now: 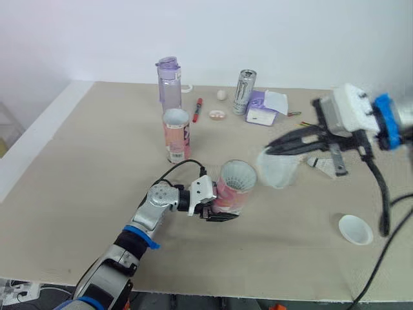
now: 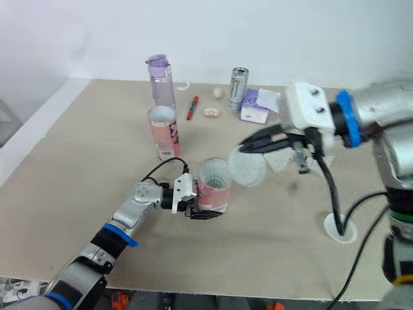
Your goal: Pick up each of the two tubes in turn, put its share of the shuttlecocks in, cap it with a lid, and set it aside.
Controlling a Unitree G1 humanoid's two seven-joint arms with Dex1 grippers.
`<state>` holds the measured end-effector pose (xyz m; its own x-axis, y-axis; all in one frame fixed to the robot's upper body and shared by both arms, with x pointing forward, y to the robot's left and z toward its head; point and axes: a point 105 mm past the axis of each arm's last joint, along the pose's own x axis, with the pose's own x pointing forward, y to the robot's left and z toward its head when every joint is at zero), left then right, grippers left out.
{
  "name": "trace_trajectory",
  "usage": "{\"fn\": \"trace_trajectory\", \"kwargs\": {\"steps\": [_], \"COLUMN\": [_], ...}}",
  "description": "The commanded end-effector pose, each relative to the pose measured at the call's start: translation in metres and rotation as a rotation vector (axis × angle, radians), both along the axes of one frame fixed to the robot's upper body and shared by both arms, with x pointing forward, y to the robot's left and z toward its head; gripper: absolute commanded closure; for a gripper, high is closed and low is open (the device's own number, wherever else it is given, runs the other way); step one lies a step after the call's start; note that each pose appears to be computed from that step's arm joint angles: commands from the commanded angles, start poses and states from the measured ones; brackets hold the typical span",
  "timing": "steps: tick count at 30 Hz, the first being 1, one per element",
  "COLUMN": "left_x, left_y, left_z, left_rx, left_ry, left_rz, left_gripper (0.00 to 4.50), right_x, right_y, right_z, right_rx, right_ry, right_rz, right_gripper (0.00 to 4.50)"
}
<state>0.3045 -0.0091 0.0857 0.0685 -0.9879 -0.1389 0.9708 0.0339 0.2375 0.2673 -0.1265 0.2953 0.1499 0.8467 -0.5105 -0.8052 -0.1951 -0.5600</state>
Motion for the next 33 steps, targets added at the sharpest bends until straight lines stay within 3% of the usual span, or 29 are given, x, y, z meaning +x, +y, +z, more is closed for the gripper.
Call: {"fn": "trace_trajectory", "kwargs": {"steps": [1,16,30,33], "left_x": [0.002,0.002,0.002,0.003], "left_y": [0.008,0.011,0.013,0.014], "left_z": [-0.021,-0.021,-0.023,-0.023], "left_rx": [0.067,0.065,0.07,0.07], "left_ry": [0.055,0.064,0.07,0.071], "left_rz": [0.038,0.051,0.069,0.073], "left_gripper": [1.17,1.17,1.17,1.17], "right_x": [0.001,0.031,0.03,0.03], "right_y": [0.015,0.028,0.03,0.033], "right_z": [0.002,-0.024,-0.033,-0.019], "right_rx": [-0.013,-0.123,-0.159,-0.106], "right_ry": [-0.011,-0.069,-0.046,-0.037], "right_rz": [0.052,0.105,0.15,0.149], "right_gripper": [4.46,4.46,4.46,4.46]}}
